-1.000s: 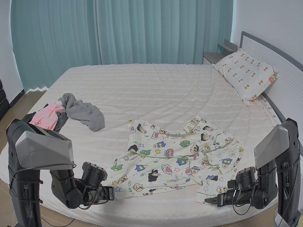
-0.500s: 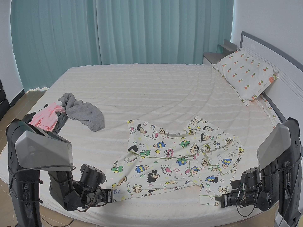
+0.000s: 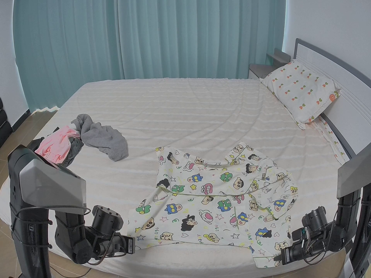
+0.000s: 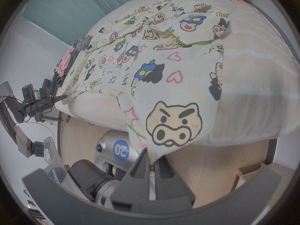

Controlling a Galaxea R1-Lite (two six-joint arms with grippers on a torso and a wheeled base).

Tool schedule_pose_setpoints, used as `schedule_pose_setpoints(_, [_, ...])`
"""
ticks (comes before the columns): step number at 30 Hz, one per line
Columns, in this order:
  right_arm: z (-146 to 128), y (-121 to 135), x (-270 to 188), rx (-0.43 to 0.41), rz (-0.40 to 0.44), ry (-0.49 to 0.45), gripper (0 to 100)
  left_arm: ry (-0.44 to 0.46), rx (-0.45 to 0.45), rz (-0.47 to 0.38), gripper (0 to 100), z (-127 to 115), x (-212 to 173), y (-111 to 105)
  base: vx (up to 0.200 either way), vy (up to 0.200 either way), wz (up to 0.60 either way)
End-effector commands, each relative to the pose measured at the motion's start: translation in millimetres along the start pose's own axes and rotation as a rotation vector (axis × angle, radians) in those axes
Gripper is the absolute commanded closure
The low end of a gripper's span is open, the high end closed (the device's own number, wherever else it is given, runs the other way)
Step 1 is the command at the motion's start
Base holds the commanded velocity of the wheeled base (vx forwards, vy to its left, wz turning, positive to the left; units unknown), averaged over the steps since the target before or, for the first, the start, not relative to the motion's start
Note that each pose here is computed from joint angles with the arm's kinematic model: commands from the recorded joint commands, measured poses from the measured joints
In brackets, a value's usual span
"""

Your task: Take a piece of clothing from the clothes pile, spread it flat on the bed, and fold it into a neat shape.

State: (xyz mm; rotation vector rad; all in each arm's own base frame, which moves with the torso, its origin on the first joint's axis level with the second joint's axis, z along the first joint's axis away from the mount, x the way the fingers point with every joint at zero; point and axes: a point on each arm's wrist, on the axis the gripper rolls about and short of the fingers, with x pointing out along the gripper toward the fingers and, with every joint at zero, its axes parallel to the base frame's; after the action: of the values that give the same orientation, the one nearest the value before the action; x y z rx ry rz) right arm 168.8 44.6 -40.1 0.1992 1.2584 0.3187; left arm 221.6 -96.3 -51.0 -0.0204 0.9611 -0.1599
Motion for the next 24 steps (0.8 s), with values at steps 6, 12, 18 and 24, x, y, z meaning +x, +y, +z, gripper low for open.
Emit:
schedule_pose_setpoints(6, [-8,0,-15,-0.034,-0.009,0.032,100,0.065,0.059,0.009,100,-30,-1,7,0.0,0.0,0.0])
schedule_pose_setpoints(12, [-11,0,-17,-0.042,-0.018,0.06,100,0.027,0.072,-0.002,100,-36,-5,9,0.0,0.0,0.0])
schedule_pose_setpoints(18, [-18,-2,-17,-0.077,-0.056,0.124,100,0.014,0.048,-0.018,100,-35,-8,12,0.0,0.0,0.0])
schedule_pose_setpoints(24, [-18,-2,-18,-0.096,-0.073,0.124,100,-0.07,-0.019,-0.07,100,-24,-12,12,0.0,0.0,0.0])
